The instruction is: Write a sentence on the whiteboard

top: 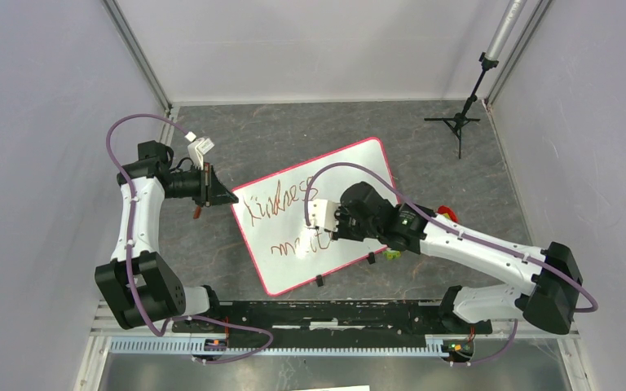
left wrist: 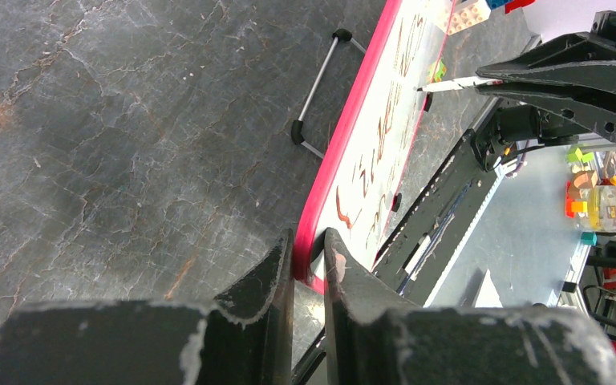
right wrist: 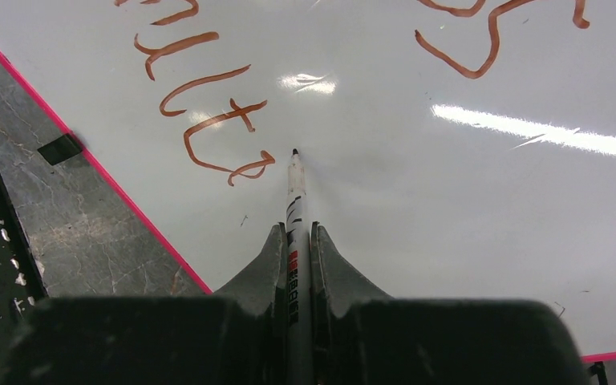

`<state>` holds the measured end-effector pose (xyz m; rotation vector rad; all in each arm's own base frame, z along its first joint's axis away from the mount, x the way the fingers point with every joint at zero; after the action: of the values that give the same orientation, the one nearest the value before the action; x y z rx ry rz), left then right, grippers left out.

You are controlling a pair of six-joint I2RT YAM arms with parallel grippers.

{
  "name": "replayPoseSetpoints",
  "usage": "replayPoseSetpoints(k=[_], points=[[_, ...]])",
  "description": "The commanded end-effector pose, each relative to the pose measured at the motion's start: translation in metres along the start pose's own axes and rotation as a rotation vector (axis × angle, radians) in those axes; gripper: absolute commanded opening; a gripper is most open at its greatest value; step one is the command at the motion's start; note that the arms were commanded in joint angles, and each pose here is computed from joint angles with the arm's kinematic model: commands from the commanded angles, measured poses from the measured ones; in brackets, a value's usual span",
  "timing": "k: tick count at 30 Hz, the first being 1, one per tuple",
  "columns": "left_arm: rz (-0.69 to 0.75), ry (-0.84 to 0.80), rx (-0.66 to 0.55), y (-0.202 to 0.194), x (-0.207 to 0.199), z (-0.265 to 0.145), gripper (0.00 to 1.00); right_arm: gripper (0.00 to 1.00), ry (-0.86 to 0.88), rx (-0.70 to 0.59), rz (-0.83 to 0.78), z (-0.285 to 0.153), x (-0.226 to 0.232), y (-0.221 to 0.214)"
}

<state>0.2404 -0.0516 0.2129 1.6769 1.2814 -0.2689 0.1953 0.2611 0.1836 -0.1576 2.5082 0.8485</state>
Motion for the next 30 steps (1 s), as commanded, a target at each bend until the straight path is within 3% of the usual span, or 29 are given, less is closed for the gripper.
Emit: replayPoseSetpoints(k=[1,14,30], points=[[-0.015,0.023,0.048,-0.008,-0.002,0.004,0.15,0.00,-0.036,0.001,0.003,0.000,-0.006,0.001],[-0.008,0.025,0.048,-0.007,-0.004,0.004,0.15,0.00,0.001,-0.063,0.008,-0.016,0.005,0.004],[-0.012,0.020,0.058,-0.007,-0.003,0.006,0.15,0.00,-0.007,0.020,-0.001,0.003,0.009,-0.014]])
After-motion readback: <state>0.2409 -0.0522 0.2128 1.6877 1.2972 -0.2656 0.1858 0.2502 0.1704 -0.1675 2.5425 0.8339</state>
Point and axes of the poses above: each gripper's point midway between its finger pads, its own z axis out along the fingers, its own x axis along the line the jaws close on, y = z × x, the point moved 3 cm from there along -z, back along the fingers, and after that the axes turned 9 degrees about -z, right-handed, at the moved point
